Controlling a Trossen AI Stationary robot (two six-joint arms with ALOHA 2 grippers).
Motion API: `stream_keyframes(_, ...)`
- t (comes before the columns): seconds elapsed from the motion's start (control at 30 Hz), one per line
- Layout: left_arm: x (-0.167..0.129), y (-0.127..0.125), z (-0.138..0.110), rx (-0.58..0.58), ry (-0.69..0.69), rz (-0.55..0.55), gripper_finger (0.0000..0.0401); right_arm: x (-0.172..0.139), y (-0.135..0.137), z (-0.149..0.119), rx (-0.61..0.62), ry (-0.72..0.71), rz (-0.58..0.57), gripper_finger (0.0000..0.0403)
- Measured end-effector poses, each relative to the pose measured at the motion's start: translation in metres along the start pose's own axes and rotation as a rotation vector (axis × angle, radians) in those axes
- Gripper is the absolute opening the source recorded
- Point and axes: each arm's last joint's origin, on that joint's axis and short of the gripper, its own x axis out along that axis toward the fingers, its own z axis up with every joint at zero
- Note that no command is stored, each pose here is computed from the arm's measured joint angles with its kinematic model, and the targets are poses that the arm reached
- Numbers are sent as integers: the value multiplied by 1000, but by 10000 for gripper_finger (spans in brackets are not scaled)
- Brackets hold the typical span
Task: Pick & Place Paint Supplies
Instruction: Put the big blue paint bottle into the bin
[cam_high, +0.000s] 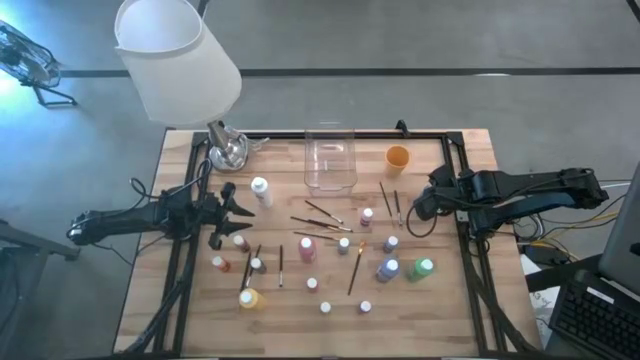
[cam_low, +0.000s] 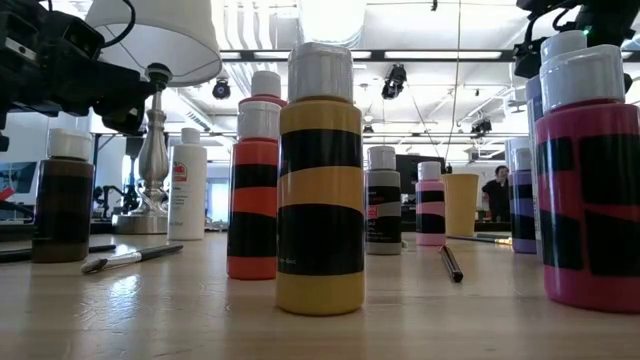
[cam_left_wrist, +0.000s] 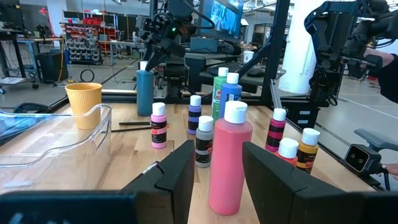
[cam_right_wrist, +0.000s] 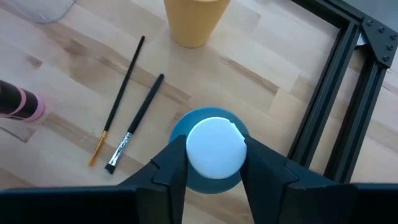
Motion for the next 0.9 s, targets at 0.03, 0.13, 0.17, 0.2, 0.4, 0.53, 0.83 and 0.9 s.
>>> stream_keyframes(0.03, 0, 0, 0, 0, 0, 0, 140, 0, 0, 0, 0, 0, 0, 121)
stream_keyframes(0.13, 0, 0, 0, 0, 0, 0, 140, 0, 0, 0, 0, 3, 1, 133)
stream_keyframes(0.17, 0, 0, 0, 0, 0, 0, 140, 0, 0, 0, 0, 3, 1, 134)
stream_keyframes(0.2, 0, 0, 0, 0, 0, 0, 140, 0, 0, 0, 0, 3, 2, 134)
stream_keyframes(0.4, 0, 0, 0, 0, 0, 0, 140, -1, 1, 1, -2, 3, 9, 115)
stream_keyframes(0.53, 0, 0, 0, 0, 0, 0, 140, -4, 1, 3, 4, 1, 23, 120)
stream_keyframes(0.83, 0, 0, 0, 0, 0, 0, 140, -10, 2, 8, 6, -16, 41, 117)
stream_keyframes(0.9, 0, 0, 0, 0, 0, 0, 140, -14, 2, 11, 13, -28, 57, 115)
